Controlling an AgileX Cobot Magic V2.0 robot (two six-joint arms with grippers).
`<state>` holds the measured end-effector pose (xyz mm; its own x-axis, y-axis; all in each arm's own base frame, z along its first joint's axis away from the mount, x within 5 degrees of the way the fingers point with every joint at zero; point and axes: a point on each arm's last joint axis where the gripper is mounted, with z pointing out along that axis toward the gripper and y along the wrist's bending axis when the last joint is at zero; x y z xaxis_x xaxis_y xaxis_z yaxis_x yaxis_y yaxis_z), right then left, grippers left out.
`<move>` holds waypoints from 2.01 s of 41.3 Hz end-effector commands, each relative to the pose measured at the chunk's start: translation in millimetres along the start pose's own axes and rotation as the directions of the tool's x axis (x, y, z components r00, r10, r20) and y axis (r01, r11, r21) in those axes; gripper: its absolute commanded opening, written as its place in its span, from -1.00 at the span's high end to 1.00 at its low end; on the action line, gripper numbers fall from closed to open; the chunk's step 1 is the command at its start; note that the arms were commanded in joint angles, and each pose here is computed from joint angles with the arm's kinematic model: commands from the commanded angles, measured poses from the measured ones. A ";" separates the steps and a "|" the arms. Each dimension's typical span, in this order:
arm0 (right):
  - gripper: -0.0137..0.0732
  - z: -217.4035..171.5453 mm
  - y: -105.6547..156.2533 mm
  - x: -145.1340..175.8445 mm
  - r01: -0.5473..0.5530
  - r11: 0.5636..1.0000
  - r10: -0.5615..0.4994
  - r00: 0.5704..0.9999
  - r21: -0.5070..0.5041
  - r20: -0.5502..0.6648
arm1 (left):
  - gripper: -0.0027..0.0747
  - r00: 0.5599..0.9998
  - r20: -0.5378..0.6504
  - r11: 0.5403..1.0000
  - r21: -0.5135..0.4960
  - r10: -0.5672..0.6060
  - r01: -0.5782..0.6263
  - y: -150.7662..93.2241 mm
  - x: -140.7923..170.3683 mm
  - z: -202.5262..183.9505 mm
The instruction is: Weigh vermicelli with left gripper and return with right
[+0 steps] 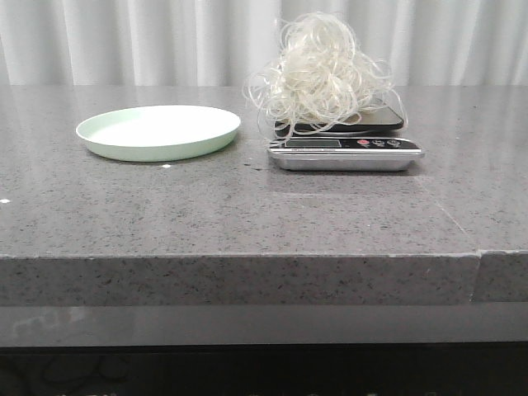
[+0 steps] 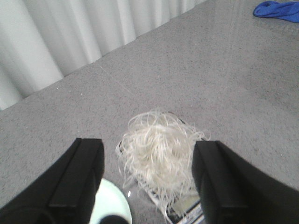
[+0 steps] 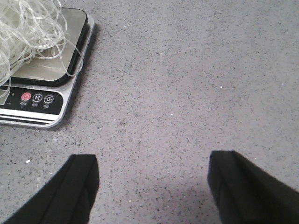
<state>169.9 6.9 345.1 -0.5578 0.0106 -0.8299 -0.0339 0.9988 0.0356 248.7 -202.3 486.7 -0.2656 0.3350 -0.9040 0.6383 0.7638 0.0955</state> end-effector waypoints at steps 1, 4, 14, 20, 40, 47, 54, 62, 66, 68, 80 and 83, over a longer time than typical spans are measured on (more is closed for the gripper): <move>-0.67 -5.7 3.9 -12.4 0.022 1.000 -0.020 0.996 -0.017 0.081 | -0.29 0.994 0.110 1.000 -0.006 -0.008 0.009 1.3 -5.6 -41.7; -0.67 -5.7 7.5 -12.0 0.040 0.999 -0.037 0.996 -0.034 0.080 | -0.29 0.995 0.102 1.000 -0.004 -0.012 0.012 0.6 6.0 -50.2; -0.67 -6.3 19.7 -11.0 0.087 0.992 -0.080 0.994 -0.092 0.080 | -0.29 0.987 0.161 1.000 -0.001 -0.027 0.028 -2.3 53.1 -91.7; -0.67 -6.4 21.1 -10.3 0.092 0.991 -0.085 0.994 -0.100 0.074 | -0.29 0.980 0.194 0.999 0.002 -0.042 0.042 -4.8 87.7 -111.9; -0.67 -6.5 21.3 -10.6 0.113 0.989 -0.105 0.991 -0.100 0.080 | -0.29 0.961 0.271 0.999 0.005 -0.050 0.050 -11.8 184.7 -159.6; -0.67 -7.9 24.3 -19.7 0.084 0.988 -0.067 0.989 -0.126 0.129 | -0.29 0.965 0.256 0.999 0.006 -0.049 0.049 -12.5 191.6 -157.0; -0.67 -1.5 29.5 -37.6 0.086 0.984 -0.067 0.991 -0.158 0.117 | -0.29 0.965 0.256 0.999 0.006 -0.049 0.049 -12.5 191.6 -157.0; -0.67 13.4 41.8 -60.3 0.125 0.968 -0.106 0.989 -0.219 0.098 | -0.29 0.965 0.256 0.999 0.006 -0.049 0.049 -12.5 191.6 -157.0; -0.67 24.9 56.5 -68.9 0.155 0.953 -0.136 0.987 -0.262 0.087 | -0.29 0.965 0.256 0.999 0.006 -0.049 0.049 -12.5 191.6 -157.0; -0.67 30.3 65.8 -72.8 0.170 0.943 -0.153 0.985 -0.287 0.082 | -0.29 0.965 0.256 0.999 0.006 -0.049 0.049 -12.5 191.6 -157.0; -0.67 71.1 123.4 -90.7 0.249 0.884 -0.233 0.968 -0.395 0.090 | -0.29 0.965 0.256 0.999 0.006 -0.049 0.049 -12.5 191.6 -157.0; -0.66 84.0 128.2 -95.9 0.256 0.885 -0.242 0.967 -0.390 0.083 | -0.29 0.965 0.256 0.999 0.006 -0.049 0.049 -12.5 191.6 -157.0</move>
<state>276.2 133.5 361.9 -0.5557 -0.2553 -0.7912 -0.4955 0.8659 0.0686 76.5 -60.3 362.1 -0.1768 0.2188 -0.9596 0.6295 0.7746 0.0606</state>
